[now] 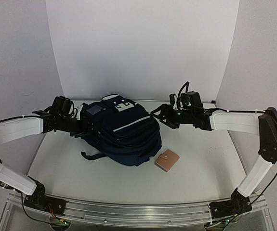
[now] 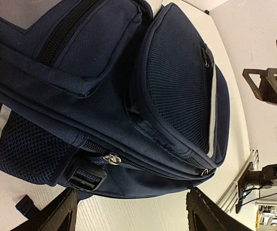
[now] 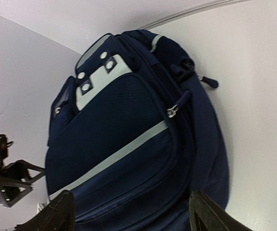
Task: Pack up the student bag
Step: Adjust the student bag at the center of the board.
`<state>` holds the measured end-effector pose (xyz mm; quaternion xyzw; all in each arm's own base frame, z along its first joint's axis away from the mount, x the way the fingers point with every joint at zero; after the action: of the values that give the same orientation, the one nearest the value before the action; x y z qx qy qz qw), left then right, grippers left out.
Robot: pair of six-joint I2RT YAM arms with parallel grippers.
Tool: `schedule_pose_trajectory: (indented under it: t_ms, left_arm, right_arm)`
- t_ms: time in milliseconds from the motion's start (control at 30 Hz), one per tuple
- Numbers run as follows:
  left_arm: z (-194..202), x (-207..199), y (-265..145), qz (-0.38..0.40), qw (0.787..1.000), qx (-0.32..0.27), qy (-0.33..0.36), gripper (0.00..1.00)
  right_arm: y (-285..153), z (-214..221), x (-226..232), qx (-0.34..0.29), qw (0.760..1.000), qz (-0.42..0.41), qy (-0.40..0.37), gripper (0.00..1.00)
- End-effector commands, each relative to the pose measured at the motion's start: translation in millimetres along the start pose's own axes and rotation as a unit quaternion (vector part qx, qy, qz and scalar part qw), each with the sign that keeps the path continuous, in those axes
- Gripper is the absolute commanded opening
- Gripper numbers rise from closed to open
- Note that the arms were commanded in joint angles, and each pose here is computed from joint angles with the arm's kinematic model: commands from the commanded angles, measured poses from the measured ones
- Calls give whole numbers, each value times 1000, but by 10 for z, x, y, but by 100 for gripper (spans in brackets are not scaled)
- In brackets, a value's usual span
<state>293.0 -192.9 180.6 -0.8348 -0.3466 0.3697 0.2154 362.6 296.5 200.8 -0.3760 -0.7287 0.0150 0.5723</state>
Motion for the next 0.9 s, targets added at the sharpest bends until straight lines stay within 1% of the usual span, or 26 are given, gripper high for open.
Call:
schedule_pose_trajectory:
  t_ms: [0, 100, 233, 367, 533, 667, 767, 867]
  left_arm:
    - [-252, -70, 75, 43, 998, -51, 17, 76]
    - [-347, -85, 149, 67, 996, -57, 5, 76]
    - [-344, -14, 298, 66, 997, -43, -7, 75]
    - [-338, 15, 406, 74, 997, -28, -9, 80]
    - [-347, -7, 463, 94, 995, -24, -4, 80]
    - [-344, -45, 483, 114, 993, -22, -1, 80]
    - [-317, -54, 482, 119, 993, -18, -1, 80]
    - [-298, -60, 436, 114, 993, -22, 7, 81]
  right_arm:
    - [64, 396, 169, 64, 995, -54, 55, 58]
    - [150, 581, 126, 80, 993, -49, 67, 57]
    - [210, 696, 52, 77, 993, -38, 86, 55]
    - [222, 762, -26, 67, 992, -23, 101, 56]
    - [273, 819, -77, 65, 992, -12, 106, 56]
    - [402, 815, -88, 67, 993, -11, 98, 56]
    - [469, 765, -31, 60, 994, -20, 88, 51]
    - [499, 696, 59, 49, 995, -31, 79, 41]
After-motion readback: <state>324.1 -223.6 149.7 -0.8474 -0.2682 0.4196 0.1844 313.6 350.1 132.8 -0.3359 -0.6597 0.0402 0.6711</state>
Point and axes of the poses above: each gripper's point midway between its finger pads, its own y axis out along the fingers, its own x axis along the line the jaws close on, z = x × y, the point moved 4 cm from there along -y, back along the fingers, and after that the axes turned 12 degrees about y, right-handed, at the moved point
